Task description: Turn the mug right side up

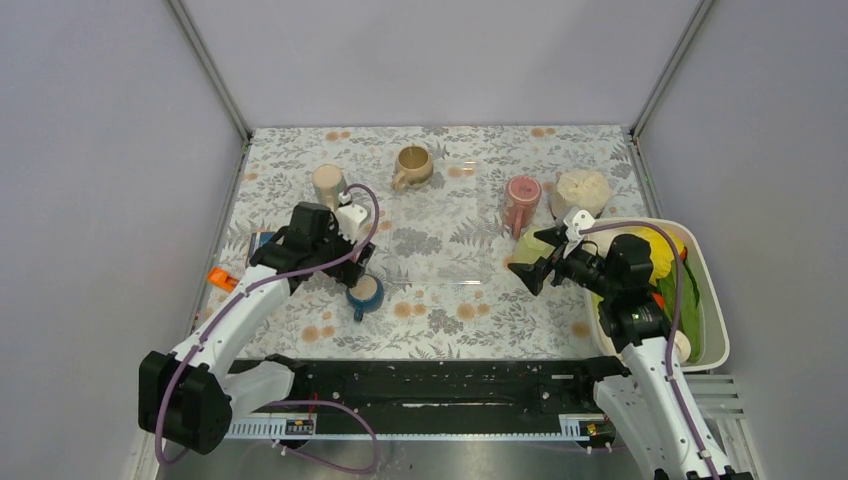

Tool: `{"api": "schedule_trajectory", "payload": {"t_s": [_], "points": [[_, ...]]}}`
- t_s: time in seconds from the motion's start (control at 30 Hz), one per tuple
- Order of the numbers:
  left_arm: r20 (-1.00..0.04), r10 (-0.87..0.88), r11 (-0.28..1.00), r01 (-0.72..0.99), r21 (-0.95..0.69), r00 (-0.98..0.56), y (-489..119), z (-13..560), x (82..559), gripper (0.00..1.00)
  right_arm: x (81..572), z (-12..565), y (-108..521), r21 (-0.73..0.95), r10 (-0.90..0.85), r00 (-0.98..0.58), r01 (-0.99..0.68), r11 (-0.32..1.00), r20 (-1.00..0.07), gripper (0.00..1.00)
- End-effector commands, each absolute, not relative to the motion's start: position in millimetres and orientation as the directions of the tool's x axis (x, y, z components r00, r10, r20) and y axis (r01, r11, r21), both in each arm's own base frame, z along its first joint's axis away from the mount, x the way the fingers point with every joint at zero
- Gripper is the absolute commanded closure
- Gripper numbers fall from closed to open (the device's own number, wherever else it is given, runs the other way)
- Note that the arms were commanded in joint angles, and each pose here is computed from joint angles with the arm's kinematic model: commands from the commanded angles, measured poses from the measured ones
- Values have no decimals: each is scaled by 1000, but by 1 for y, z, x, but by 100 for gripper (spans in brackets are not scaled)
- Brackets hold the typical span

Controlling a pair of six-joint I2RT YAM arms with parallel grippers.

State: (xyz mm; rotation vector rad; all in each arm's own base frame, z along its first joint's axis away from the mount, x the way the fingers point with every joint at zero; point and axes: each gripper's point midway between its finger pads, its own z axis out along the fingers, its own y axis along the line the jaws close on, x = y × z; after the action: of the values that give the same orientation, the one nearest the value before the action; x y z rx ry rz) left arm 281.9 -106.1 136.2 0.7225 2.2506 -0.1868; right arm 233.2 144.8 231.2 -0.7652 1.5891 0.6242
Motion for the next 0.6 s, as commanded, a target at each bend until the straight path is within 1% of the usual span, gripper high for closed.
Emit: {"api": "schedule_trajectory", "payload": {"t_s": [0.0,0.1,0.27,0.33,0.47,0.57], "points": [[-670,480,803,592,74,-567,-105,130,255,1,233,245,145,-62,-119,-18,-771,634,-993,1],[-656,465,794,608,13,-594,-112,129,242,1,234,242,145,-61,-126,-25,-768,637,-992,1],[-646,462,780,626,-31,-608,-122,128,241,1,238,234,144,-50,-138,-50,-766,640,-989,0],[-625,456,778,625,-65,-633,-128,126,240,1,238,233,144,-47,-140,-56,-766,641,-989,1],[-550,470,773,622,-120,-690,-134,117,235,1,238,233,144,-51,-139,-51,-765,642,-989,1],[-516,510,743,655,-140,-689,-139,110,229,1,239,233,143,-56,-143,-48,-763,644,-989,1]]}}
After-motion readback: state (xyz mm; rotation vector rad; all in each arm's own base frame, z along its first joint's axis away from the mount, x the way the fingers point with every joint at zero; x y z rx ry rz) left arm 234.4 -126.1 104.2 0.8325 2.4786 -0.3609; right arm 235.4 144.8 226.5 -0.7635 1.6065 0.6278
